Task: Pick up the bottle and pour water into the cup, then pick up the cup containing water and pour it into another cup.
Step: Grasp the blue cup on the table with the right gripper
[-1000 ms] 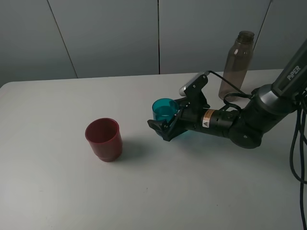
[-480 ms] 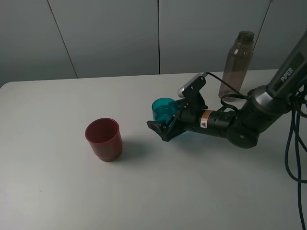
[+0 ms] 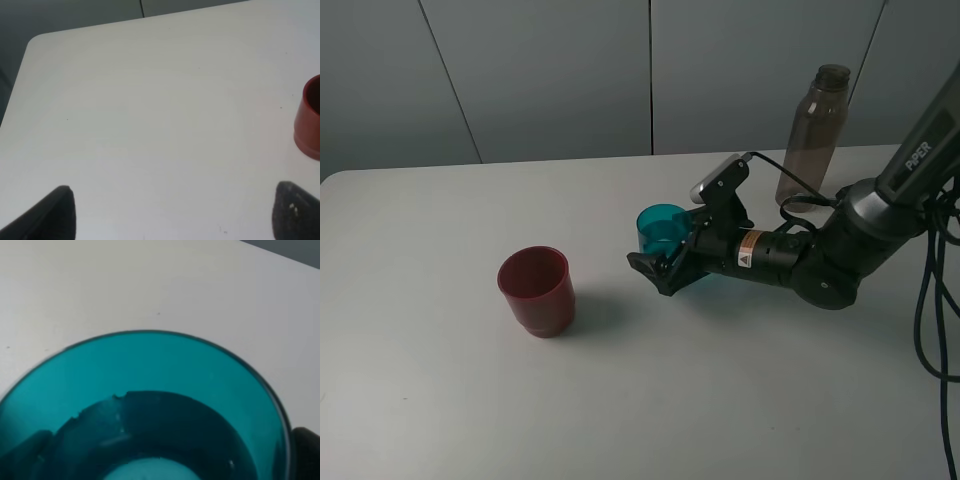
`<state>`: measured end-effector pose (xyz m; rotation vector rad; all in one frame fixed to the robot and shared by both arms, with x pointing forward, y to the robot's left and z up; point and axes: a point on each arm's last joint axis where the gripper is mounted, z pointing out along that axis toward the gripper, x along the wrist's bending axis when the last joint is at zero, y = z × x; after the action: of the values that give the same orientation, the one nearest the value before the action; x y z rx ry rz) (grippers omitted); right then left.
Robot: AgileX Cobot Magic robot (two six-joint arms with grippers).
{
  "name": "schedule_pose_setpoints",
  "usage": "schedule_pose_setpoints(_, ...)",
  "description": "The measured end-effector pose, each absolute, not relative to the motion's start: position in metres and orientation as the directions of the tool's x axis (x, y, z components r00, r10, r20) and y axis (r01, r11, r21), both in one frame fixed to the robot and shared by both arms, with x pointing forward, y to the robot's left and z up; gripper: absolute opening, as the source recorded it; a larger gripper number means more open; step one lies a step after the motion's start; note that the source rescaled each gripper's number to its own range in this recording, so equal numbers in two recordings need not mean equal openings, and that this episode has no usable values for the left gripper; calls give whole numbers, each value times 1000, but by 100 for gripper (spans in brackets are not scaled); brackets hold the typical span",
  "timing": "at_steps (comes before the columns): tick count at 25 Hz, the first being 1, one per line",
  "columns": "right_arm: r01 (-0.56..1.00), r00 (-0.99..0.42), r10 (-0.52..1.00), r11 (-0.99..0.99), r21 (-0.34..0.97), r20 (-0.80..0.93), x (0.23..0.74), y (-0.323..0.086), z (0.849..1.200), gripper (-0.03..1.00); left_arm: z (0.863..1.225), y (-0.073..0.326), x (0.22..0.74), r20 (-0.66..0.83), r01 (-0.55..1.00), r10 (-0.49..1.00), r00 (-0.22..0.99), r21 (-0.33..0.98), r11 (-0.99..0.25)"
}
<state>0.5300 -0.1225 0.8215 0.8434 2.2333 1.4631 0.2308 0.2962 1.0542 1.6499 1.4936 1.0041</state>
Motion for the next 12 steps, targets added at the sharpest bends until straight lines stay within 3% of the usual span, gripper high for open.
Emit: schedule_pose_setpoints(12,295,-759,650,288,911,40,531,-123,822,99,1054,296,231,96,465,994,41,879,-104)
